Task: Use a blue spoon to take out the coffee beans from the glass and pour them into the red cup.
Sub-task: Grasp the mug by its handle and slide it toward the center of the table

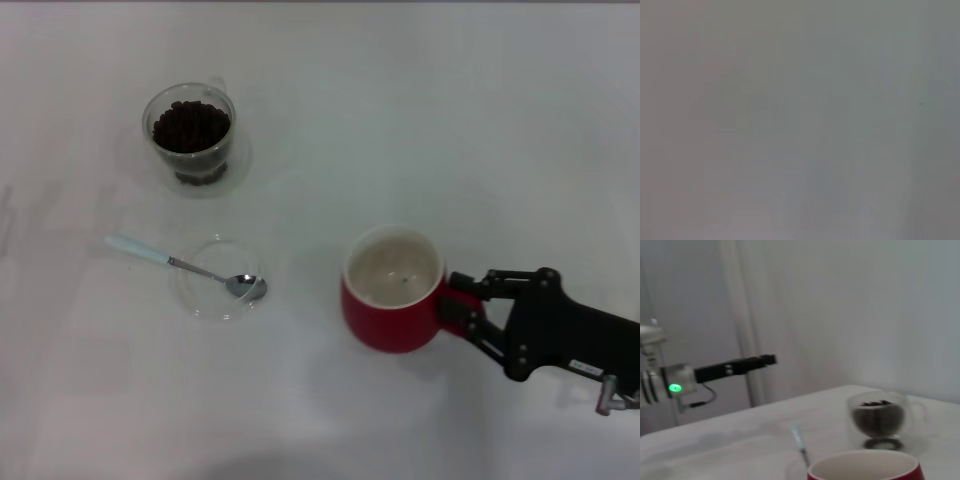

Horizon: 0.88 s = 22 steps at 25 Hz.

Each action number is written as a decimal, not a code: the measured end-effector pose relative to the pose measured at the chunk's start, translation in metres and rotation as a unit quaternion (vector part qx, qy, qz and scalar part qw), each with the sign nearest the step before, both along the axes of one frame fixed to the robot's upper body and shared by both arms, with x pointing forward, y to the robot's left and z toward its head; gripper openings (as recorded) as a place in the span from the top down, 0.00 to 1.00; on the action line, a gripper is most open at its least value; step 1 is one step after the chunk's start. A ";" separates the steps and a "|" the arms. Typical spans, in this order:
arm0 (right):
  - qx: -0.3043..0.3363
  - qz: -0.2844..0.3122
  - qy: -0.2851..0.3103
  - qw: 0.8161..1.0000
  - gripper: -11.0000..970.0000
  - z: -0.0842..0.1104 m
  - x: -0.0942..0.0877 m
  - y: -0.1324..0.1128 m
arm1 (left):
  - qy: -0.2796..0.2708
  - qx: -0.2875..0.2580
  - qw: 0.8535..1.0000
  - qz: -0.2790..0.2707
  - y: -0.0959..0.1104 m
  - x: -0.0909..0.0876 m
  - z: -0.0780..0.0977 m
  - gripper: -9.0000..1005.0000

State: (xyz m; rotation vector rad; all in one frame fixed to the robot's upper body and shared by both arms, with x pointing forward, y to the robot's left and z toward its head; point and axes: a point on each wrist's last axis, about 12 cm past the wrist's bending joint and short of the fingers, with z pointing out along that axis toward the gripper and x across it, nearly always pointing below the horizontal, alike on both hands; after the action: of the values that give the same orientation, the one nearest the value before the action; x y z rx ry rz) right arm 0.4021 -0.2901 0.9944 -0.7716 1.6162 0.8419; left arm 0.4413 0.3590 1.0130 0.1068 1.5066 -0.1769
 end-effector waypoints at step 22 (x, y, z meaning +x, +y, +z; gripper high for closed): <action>0.001 0.042 0.006 0.999 0.58 -0.002 0.001 0.018 | 0.003 -0.008 1.000 0.000 -0.003 -0.007 -0.003 0.37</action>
State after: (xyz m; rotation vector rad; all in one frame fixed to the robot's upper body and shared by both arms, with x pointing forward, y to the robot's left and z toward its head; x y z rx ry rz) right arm 0.4032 -0.2722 0.9920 -0.8383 1.6023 0.9102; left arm 0.4345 0.3564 1.0101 0.0943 1.5100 -0.1895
